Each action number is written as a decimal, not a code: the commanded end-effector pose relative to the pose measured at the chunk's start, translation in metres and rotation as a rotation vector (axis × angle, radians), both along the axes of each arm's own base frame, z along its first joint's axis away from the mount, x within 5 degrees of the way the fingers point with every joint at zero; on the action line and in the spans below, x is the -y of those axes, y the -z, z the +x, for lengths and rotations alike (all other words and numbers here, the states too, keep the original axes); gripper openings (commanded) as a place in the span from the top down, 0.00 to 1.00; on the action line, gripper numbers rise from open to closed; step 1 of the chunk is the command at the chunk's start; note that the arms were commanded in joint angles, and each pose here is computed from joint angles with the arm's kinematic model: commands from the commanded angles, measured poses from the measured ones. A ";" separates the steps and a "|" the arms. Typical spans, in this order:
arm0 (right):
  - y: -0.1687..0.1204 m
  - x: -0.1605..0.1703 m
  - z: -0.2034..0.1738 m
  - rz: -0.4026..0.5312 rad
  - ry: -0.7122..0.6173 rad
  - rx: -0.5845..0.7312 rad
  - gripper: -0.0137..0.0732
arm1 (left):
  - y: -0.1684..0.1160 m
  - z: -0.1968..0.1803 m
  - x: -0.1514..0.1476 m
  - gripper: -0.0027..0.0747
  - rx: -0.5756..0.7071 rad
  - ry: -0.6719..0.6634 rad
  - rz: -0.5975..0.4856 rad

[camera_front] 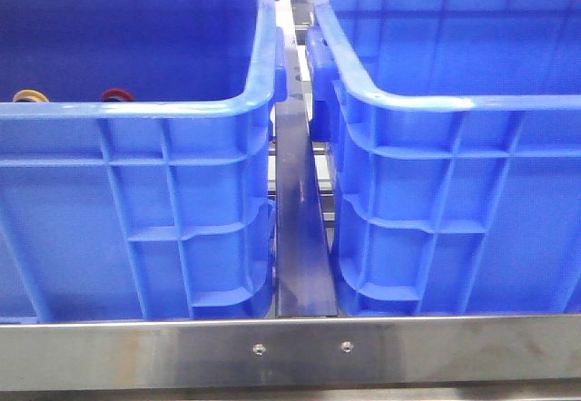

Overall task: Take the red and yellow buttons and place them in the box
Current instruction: 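Lower the left gripper toward a red-capped button in the button bin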

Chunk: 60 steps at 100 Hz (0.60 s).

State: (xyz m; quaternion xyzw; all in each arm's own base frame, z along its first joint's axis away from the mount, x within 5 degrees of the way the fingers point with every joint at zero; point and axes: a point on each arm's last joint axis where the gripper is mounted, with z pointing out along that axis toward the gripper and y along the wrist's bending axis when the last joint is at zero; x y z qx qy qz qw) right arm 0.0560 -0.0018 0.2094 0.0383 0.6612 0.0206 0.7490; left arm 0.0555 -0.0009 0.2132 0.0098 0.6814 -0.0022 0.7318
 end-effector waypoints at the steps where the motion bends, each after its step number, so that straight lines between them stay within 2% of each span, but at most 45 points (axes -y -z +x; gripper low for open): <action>1: -0.015 0.000 -0.005 -0.007 0.003 0.121 0.92 | 0.008 -0.001 0.001 0.99 0.070 0.007 -0.007; 24: -0.015 0.000 -0.005 -0.007 0.003 0.121 0.92 | 0.008 -0.001 0.001 0.99 0.070 0.007 -0.007; 34: -0.015 0.000 -0.005 -0.007 0.003 0.121 0.92 | 0.002 -0.002 0.001 0.99 0.109 0.010 -0.014; 52: -0.015 0.000 -0.005 -0.007 0.003 0.121 0.92 | -0.024 -0.007 0.000 0.99 0.145 0.016 -0.106; 60: -0.015 0.000 -0.005 -0.007 0.003 0.121 0.92 | -0.040 -0.009 0.000 0.99 0.118 0.016 -0.106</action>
